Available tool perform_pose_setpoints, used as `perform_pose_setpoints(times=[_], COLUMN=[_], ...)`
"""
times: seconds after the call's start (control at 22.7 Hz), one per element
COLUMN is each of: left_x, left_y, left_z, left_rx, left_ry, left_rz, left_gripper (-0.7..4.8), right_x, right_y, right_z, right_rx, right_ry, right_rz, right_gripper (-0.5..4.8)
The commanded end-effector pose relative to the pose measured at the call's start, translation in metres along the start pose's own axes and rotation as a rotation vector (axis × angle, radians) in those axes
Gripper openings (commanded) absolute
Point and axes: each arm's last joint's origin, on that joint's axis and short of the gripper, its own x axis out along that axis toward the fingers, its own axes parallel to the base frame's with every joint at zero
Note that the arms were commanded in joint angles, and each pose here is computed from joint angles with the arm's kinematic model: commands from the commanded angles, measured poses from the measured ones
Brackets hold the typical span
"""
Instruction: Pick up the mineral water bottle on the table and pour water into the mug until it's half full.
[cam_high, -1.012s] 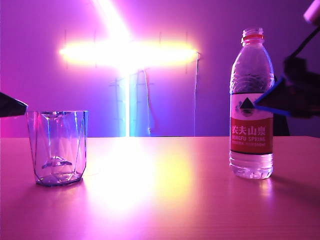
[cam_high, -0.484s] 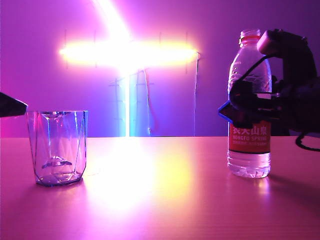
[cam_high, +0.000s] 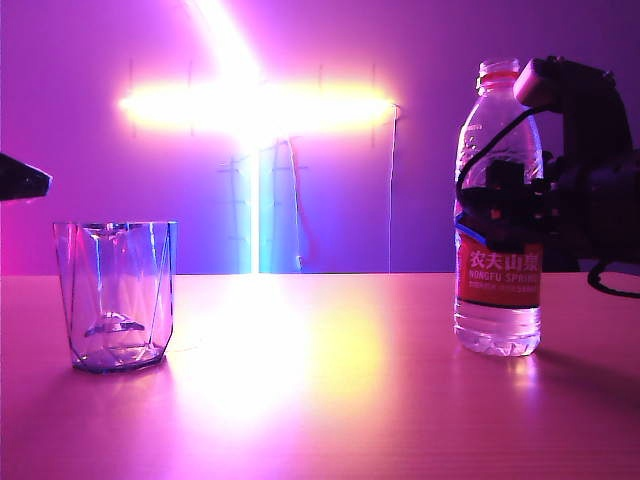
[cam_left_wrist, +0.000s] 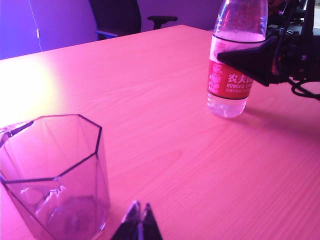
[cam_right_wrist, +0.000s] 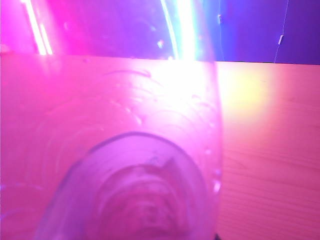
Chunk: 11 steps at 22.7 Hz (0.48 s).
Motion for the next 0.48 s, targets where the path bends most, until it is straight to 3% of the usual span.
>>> perform_pose_setpoints(times=[0.04, 0.18, 0.35, 0.48], left_x=[0.0, -0.001, -0.003, -0.004], left_y=[0.003, 0.014, 0.027, 0.03], left_z=[0.001, 0.001, 0.0, 0.001], left_rx=[-0.007, -0.018, -0.032, -0.035], left_ry=[-0.006, -0.007, -0.004, -0.012], left_rz=[0.029, 0.136, 0.273, 0.309], left_gripper=[-0.02, -0.02, -0.02, -0.02], right_x=[0.001, 0.01, 0.039, 0.051], right_y=[0.005, 0.021, 0.061, 0.081], right_z=[0.017, 0.035, 0.055, 0.067], right_rx=[-0.008, -0.1, -0.351, -0.504], right_ry=[-0.095, -0.111, 0.032, 0.11], right_rz=[0.089, 0.193, 0.32, 0.363], right_gripper=[2.37, 2.37, 2.37, 2.37])
